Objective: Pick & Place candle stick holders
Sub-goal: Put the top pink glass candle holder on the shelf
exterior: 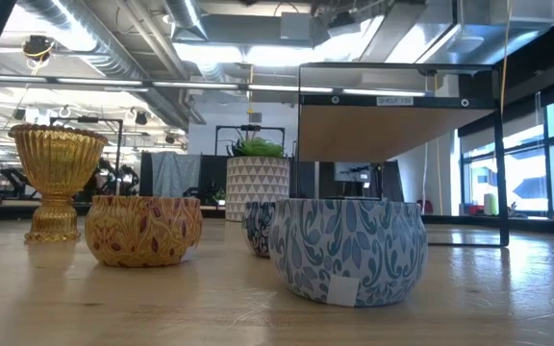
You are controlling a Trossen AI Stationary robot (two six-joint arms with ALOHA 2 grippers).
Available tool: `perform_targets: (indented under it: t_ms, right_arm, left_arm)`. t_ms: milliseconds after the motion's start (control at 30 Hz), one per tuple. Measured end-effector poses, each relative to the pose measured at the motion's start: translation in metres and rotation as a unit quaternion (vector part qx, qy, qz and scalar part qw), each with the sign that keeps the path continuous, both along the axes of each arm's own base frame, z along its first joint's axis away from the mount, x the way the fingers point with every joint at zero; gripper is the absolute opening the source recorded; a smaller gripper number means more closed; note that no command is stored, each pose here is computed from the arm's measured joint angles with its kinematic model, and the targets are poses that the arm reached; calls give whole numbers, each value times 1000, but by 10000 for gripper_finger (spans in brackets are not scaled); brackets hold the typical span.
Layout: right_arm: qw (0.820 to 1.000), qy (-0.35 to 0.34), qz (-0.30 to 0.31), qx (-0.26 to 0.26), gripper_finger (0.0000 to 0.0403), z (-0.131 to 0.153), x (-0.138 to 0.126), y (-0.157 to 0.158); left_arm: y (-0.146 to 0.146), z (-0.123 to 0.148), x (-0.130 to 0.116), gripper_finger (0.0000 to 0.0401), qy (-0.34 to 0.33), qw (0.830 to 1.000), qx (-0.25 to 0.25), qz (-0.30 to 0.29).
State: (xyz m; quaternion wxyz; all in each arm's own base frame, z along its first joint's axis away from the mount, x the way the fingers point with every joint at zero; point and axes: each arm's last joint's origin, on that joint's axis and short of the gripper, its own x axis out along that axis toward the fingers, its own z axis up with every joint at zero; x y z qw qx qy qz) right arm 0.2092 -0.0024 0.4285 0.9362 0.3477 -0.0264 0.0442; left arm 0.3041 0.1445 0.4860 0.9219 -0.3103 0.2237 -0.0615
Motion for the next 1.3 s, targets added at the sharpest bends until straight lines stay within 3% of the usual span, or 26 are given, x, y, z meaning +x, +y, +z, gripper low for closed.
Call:
perform_targets:
  t_ms: [167,300,533,700,900,1300]
  right_arm:
    - [991,113,-64,18,45,-16,-5,-4]
    - [967,221,-126,18,45,-19,-10,-7]
    - [914,368,-169,-20,45,0,6,-15]
    - [859,485,-156,-47,45,0,37,-17]
    - [772,620,-129,-55,45,-21,65,-18]
    - [766,636,-80,-42,45,-32,79,-15]
  left_arm:
    - [1,-4,-31,95,97,991,56,78]
    - [1,-11,-38,95,159,976,86,121]
    - [-8,-13,-34,95,174,972,102,117]
    - [-13,-13,-32,95,179,969,117,120]
    - [-16,-15,-32,95,192,968,112,113]
    - [-24,-16,-29,95,195,969,116,99]
